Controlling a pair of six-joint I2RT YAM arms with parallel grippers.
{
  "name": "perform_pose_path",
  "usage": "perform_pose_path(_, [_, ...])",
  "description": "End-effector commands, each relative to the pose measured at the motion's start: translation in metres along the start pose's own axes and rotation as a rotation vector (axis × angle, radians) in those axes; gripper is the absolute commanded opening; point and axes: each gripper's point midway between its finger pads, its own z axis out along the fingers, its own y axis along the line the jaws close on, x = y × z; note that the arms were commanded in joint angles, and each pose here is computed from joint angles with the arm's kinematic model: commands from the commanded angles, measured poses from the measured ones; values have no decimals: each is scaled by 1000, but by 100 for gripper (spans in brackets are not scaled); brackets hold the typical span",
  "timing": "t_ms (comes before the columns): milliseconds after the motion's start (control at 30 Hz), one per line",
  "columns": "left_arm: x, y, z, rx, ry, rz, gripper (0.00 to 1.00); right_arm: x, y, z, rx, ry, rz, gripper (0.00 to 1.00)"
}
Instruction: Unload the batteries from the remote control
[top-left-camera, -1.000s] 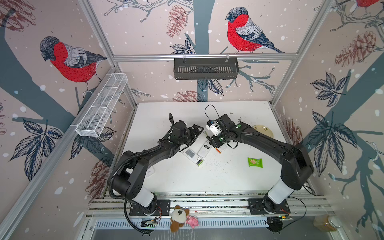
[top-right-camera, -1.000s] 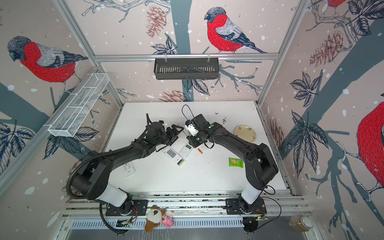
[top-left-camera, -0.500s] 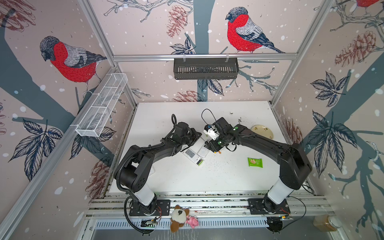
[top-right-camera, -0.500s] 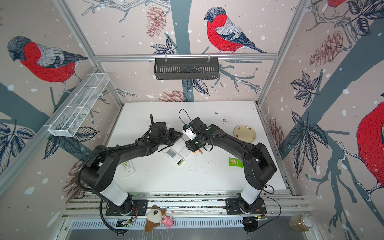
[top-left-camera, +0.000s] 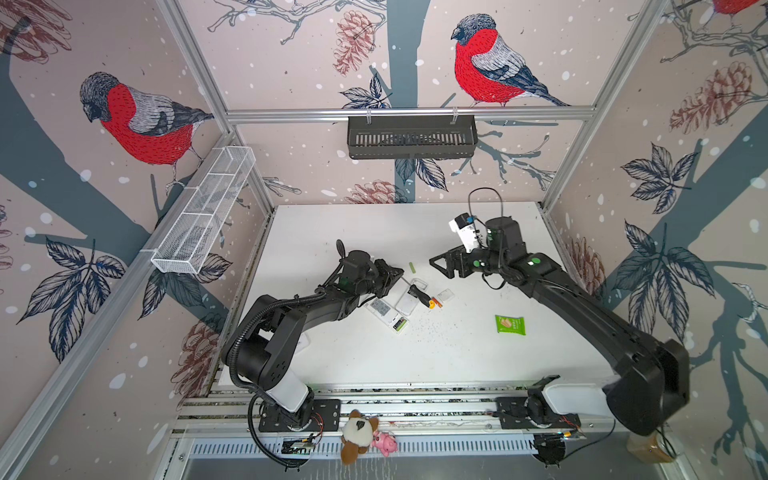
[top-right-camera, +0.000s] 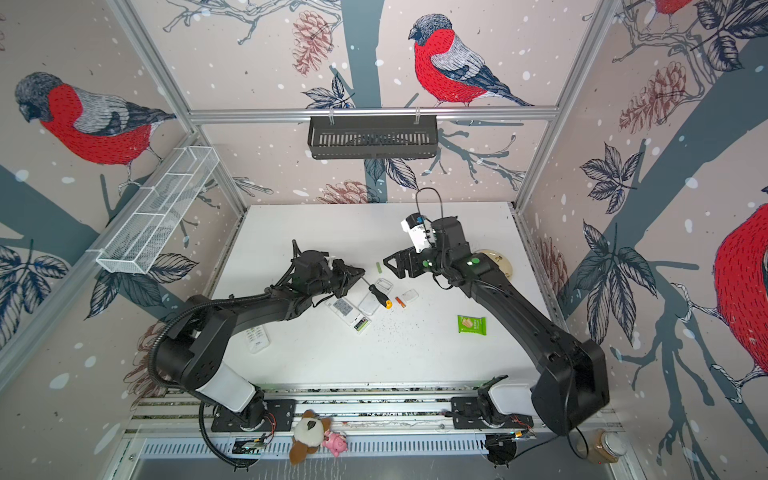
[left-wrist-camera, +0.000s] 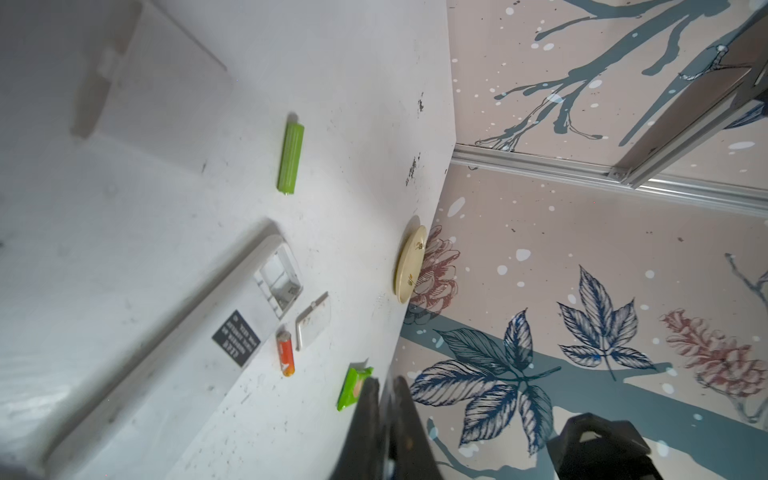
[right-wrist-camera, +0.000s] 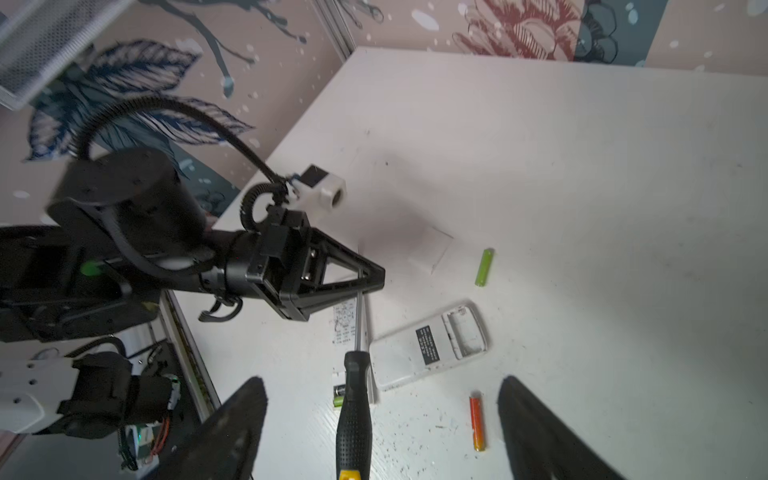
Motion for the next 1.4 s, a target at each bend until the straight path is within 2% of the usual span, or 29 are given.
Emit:
perform_pose_path(0, [5, -50, -9, 199, 28, -98, 0, -28, 23, -21, -112, -146, -64, 99])
perform_pose_path(167, [2, -64, -17, 321, 33, -253, 0, -11, 24, -20, -103, -64, -133, 100])
perform_pose_path(300, [1, -74, -16, 376, 51, -316, 0, 7, 37, -12, -98, -45, -206, 100])
perform_pose_path(500, [1, -79, -12, 382, 60, -324, 0, 24, 37, 8, -64, -8, -230, 100])
perform_pose_path(700, [4, -79, -10, 381, 68, -321, 0, 21, 28, 20, -21, -20, -231, 98])
perform_pose_path(1100, [7, -77, -11, 375, 73, -305, 0, 20, 22, 39, -27, 14, -231, 83])
perform_pose_path(1367, [9, -77, -10, 379, 76, -300, 0, 18, 22, 47, -45, 29, -222, 66])
